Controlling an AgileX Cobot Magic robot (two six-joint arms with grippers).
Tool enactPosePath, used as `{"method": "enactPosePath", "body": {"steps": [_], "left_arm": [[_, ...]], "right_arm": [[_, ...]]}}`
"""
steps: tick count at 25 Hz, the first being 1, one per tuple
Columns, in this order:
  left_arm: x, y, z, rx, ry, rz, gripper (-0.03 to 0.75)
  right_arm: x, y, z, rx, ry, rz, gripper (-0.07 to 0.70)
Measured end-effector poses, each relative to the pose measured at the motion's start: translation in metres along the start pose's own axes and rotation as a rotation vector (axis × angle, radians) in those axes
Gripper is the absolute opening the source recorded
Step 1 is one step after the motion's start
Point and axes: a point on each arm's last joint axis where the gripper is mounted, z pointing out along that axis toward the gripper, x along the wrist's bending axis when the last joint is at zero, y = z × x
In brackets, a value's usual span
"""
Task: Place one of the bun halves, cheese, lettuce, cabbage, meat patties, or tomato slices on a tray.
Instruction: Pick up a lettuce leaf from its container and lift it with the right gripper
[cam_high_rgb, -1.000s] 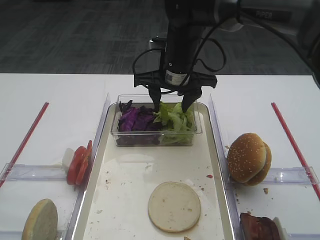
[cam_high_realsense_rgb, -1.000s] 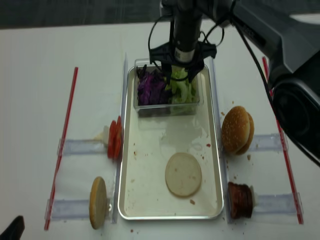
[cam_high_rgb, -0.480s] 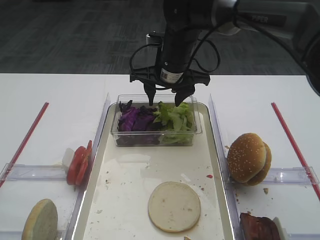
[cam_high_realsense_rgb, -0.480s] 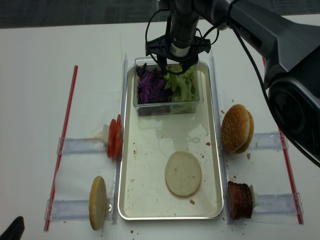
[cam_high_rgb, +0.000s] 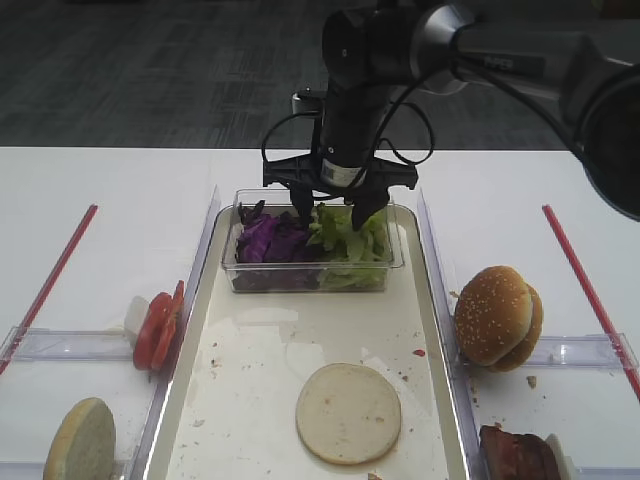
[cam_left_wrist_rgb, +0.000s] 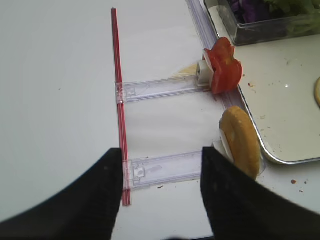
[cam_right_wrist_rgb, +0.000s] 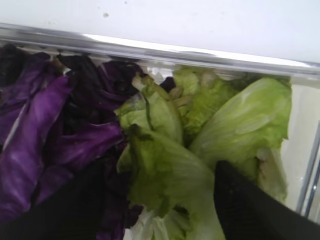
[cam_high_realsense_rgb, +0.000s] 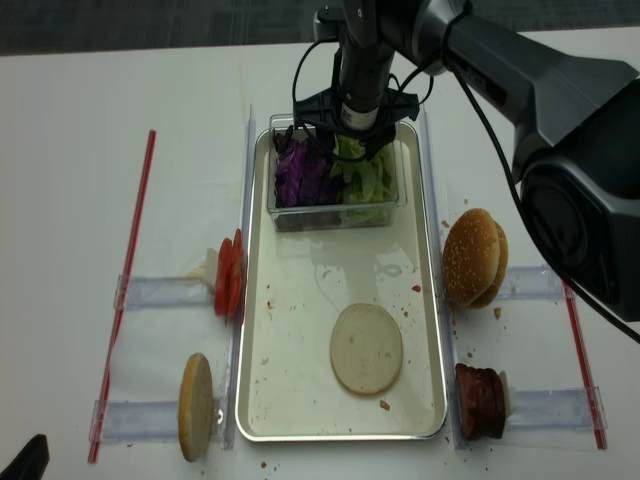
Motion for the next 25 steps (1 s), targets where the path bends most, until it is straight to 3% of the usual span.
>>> {"method": "enactPosePath", "body": {"steps": [6, 20, 25], "left_arm": [[0.0000, 0.0000, 0.0000, 0.000, 0.000, 0.000, 0.361], [0.0000, 0.0000, 0.0000, 0.000, 0.000, 0.000, 0.361], [0.0000, 0.0000, 0.0000, 0.000, 0.000, 0.000, 0.361]], "right_arm": [[-0.0021, -0.0005, 0.0013, 0.007, -0.022, -0.009, 0.452], [-0.0028, -0.0017, 0.0013, 0.020, -0.029, -0.025, 0.066], [-0.0048, -0.0033, 0.0012, 0.039, -0.052, -0.033, 0.032]]}}
